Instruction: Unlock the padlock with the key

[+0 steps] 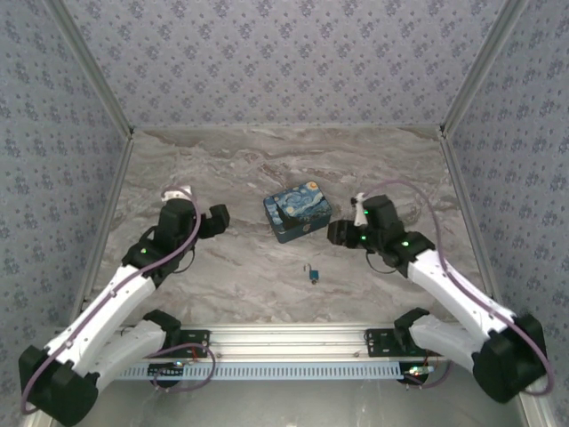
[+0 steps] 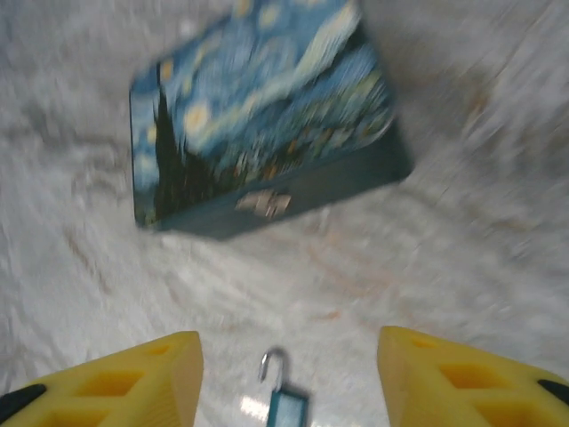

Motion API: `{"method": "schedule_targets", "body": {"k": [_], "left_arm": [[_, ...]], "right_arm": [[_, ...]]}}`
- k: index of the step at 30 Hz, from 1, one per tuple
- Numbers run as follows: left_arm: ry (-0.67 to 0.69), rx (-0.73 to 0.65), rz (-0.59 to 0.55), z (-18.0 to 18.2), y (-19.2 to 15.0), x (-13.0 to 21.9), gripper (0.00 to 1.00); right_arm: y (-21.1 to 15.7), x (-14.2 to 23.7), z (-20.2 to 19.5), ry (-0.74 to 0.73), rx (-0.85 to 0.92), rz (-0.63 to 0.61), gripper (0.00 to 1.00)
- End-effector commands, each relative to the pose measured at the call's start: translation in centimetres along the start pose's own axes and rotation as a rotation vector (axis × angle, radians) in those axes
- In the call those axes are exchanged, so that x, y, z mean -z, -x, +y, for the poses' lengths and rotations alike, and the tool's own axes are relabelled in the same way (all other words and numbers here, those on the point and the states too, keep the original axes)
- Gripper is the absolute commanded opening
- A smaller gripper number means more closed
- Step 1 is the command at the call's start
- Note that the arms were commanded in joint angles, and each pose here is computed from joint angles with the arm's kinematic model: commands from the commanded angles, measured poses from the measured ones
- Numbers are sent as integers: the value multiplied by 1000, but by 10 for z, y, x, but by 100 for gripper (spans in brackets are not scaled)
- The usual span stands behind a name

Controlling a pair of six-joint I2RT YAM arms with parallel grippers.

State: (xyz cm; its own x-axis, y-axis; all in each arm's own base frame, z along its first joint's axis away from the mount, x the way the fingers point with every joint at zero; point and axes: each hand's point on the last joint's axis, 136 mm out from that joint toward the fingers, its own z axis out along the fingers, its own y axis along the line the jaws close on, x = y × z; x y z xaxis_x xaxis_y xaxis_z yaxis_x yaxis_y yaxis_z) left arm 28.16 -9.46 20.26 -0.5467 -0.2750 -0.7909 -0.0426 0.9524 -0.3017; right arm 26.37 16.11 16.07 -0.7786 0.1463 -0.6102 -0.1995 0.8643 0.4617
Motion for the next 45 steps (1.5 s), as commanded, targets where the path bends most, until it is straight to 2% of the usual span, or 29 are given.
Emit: {"method": "schedule_targets", "body": {"k": [1, 5, 10, 18, 22, 30, 36, 38, 45], "left_arm": [[131, -88, -81, 29, 11, 10, 99], [177, -134, -162, 39, 23, 19, 99], [184, -187, -237, 44, 27, 24, 99], [164, -243, -312, 52, 17, 28, 99], [185, -248, -308, 58, 15, 28, 99], [242, -240, -253, 75, 4, 16, 99], [280, -195, -222, 91, -2, 6, 99], [287, -171, -210, 96, -4, 2, 99], [288, -145, -173, 101, -7, -14, 99]], "right_arm": [[14, 18, -33, -91, -42, -99, 62], [33, 42, -66, -162, -96, -222, 72], [45, 68, -109, -290, -151, -345, 100], [64, 105, -145, -515, -64, -446, 100], [65, 114, -168, -628, -60, -507, 100], [33, 94, -208, -746, 8, -537, 100], [13, 83, -234, -782, -72, -625, 100], [18, 84, -238, -779, -90, -653, 100], [49, 41, -218, -581, 93, -587, 100]]}}
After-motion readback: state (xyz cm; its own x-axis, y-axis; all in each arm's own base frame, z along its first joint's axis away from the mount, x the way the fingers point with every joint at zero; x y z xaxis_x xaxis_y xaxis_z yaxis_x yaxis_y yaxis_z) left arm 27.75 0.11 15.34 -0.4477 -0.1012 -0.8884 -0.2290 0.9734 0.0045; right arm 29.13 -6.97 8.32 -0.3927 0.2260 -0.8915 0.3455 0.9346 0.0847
